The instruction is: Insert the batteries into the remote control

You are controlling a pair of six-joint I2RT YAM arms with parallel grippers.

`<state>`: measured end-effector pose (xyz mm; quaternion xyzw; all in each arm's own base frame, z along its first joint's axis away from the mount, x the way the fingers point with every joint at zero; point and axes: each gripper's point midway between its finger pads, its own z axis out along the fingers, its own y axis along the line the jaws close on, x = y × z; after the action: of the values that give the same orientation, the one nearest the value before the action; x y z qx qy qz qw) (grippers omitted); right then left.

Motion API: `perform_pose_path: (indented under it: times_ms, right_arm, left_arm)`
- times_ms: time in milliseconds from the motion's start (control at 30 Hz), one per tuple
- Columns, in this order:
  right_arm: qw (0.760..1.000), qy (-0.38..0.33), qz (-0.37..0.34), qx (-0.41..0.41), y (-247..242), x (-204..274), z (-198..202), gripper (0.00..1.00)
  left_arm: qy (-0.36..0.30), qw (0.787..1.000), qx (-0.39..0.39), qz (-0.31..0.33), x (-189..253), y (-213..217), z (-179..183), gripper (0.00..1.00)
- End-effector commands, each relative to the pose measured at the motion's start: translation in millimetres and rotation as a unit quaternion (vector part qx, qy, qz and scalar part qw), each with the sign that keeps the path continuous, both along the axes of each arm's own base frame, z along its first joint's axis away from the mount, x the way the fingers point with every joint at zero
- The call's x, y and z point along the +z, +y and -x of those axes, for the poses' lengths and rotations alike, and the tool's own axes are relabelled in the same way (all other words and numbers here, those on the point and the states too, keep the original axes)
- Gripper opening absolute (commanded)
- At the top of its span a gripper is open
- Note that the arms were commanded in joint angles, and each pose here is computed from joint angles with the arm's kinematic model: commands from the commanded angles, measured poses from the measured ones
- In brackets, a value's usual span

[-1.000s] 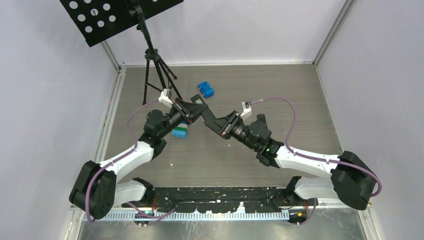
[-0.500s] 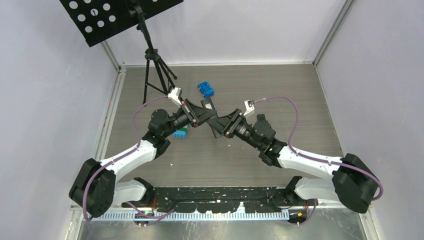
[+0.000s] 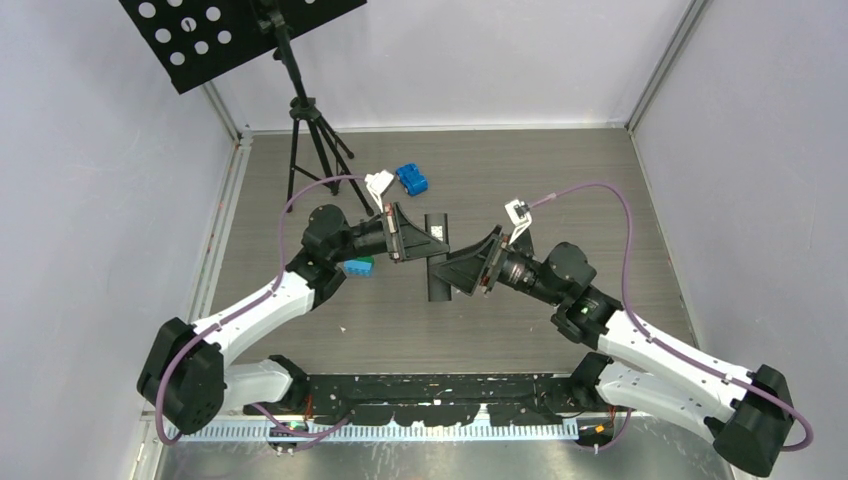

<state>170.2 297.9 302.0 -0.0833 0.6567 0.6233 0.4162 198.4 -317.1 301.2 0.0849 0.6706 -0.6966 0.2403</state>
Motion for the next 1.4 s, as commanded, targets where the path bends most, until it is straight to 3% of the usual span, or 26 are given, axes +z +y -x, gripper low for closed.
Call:
perform_pose_path:
  times_ms: [0,200,367,467,633,700,833,933,1033,1133,1300,1367]
  right_arm:
    - [0.997,-0.057,0.043,0.017,-4.0,9.9,8.3,0.84]
    - [0.994,-0.050,0.079,0.065,3.8,-2.8,18.9,0.76]
    - [0.993,-0.037,0.079,0.080,10.0,-9.4,19.2,0.62]
    - [0.993,-0.032,0.074,0.085,13.3,-9.2,18.5,0.48]
    - [0.994,-0.013,0.083,0.068,15.6,-12.0,9.5,0.14]
    - [0.994,-0.003,0.094,0.052,14.4,-15.4,3.6,0.06]
    - [0.989,0.024,0.148,-0.015,2.2,-32.7,-17.5,0.00]
    - [0.971,0.054,0.221,-0.072,-15.9,-60.3,-32.4,0.00]
    - [0.932,0.075,0.317,-0.157,-45.9,-91.2,-56.5,0.00]
    - [0.868,0.103,0.428,-0.232,-81.9,-126.6,-75.3,0.00]
    - [0.723,0.113,0.599,-0.325,-137.6,-175.7,-101.4,0.00]
    - [0.678,0.108,0.635,-0.353,-150.2,-183.0,-112.6,0.00]
  left_arm:
    - [-0.047,0.998,-0.045,0.008,19.4,1.9,17.3,0.00]
    - [-0.058,0.997,-0.051,0.015,27.1,3.6,22.2,0.00]
    - [-0.064,0.996,-0.051,0.018,29.7,4.1,23.2,0.00]
    - [-0.062,0.997,-0.048,0.020,29.9,4.0,21.9,0.00]
    - [-0.071,0.997,-0.016,0.018,28.6,6.5,14.7,0.00]
    - [-0.073,0.997,0.005,0.001,22.5,8.4,9.4,0.12]
    - [-0.056,0.992,0.078,-0.079,-6.8,20.4,-8.7,0.73]
    - [-0.033,0.969,0.170,-0.175,-37.1,45.1,-30.4,0.93]
    - [-0.021,0.924,0.257,-0.283,-71.1,83.2,-48.5,1.00]
    - [-0.008,0.888,0.301,-0.347,-93.4,112.3,-52.4,1.00]
    - [-0.011,0.879,0.303,-0.369,-101.1,124.0,-44.7,1.00]
    - [-0.015,0.878,0.301,-0.372,-101.6,125.8,-42.4,1.00]
